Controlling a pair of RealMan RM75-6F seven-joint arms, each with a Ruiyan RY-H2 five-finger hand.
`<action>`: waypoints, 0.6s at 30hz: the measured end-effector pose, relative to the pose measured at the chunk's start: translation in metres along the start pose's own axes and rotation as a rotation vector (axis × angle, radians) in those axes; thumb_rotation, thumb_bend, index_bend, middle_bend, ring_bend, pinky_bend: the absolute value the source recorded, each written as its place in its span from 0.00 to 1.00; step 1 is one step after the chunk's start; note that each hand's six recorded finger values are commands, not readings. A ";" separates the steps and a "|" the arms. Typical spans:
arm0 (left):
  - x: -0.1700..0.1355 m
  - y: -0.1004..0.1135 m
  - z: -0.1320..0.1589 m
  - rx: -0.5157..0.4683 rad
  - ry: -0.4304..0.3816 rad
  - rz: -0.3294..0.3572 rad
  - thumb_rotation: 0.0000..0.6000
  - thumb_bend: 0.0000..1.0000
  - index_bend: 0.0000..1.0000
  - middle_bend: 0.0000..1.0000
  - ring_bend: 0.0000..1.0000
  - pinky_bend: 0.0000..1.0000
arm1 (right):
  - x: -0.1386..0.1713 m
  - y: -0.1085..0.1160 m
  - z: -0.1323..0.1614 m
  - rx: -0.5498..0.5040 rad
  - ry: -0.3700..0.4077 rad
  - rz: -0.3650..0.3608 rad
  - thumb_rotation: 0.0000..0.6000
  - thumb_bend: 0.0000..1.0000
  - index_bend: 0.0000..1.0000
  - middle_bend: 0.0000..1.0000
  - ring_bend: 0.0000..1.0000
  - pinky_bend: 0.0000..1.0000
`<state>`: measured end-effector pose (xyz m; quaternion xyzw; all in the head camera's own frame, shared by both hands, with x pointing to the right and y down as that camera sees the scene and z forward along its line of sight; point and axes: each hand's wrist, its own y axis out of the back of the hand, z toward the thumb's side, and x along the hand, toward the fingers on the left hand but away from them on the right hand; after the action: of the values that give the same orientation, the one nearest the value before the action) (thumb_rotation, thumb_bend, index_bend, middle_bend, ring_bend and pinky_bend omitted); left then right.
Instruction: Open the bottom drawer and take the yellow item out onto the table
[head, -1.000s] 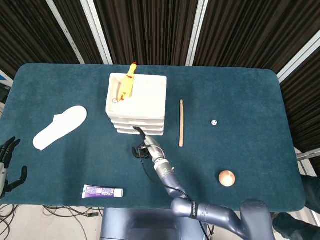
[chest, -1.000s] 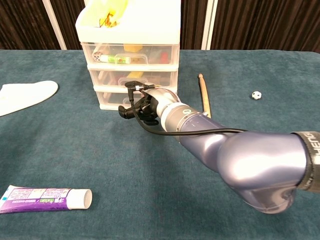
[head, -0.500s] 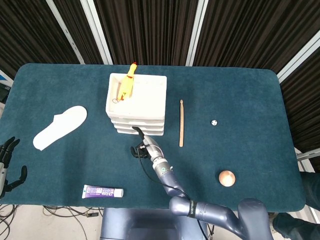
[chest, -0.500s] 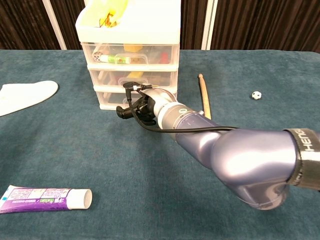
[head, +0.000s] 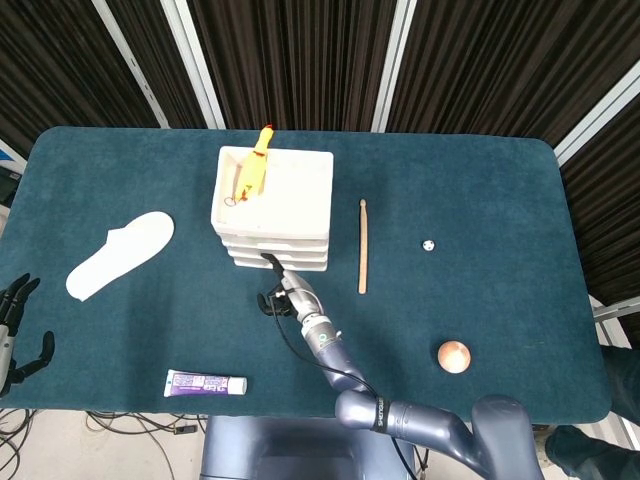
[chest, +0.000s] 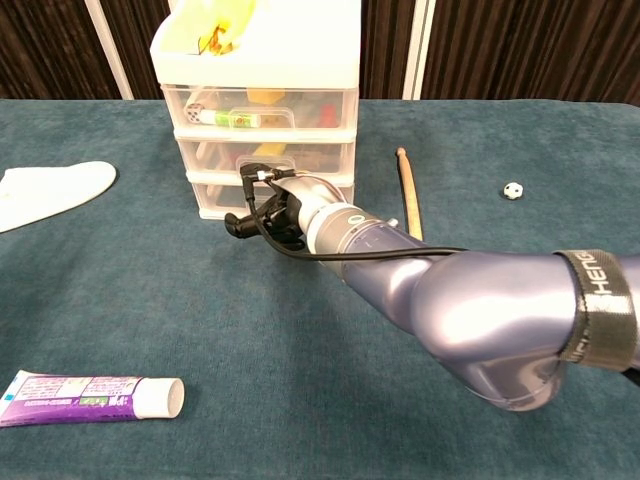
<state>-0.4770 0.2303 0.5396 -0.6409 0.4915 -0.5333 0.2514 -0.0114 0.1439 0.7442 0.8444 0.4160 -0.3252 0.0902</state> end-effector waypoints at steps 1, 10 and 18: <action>0.000 0.000 0.000 0.000 0.000 0.000 1.00 0.51 0.02 0.00 0.00 0.00 | 0.000 -0.001 0.000 0.001 0.001 0.002 1.00 0.56 0.08 1.00 1.00 1.00; 0.000 0.001 -0.001 -0.001 0.003 0.002 1.00 0.51 0.02 0.00 0.00 0.00 | -0.002 -0.003 0.003 0.006 0.005 0.008 1.00 0.56 0.13 1.00 1.00 1.00; 0.000 0.000 -0.001 0.001 0.004 0.000 1.00 0.51 0.02 0.00 0.00 0.00 | 0.001 -0.006 0.001 0.015 0.009 0.034 1.00 0.56 0.17 1.00 1.00 1.00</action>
<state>-0.4776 0.2302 0.5398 -0.6398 0.4919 -0.5347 0.2508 -0.0160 0.1482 0.7437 0.8535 0.3993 -0.3232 0.0875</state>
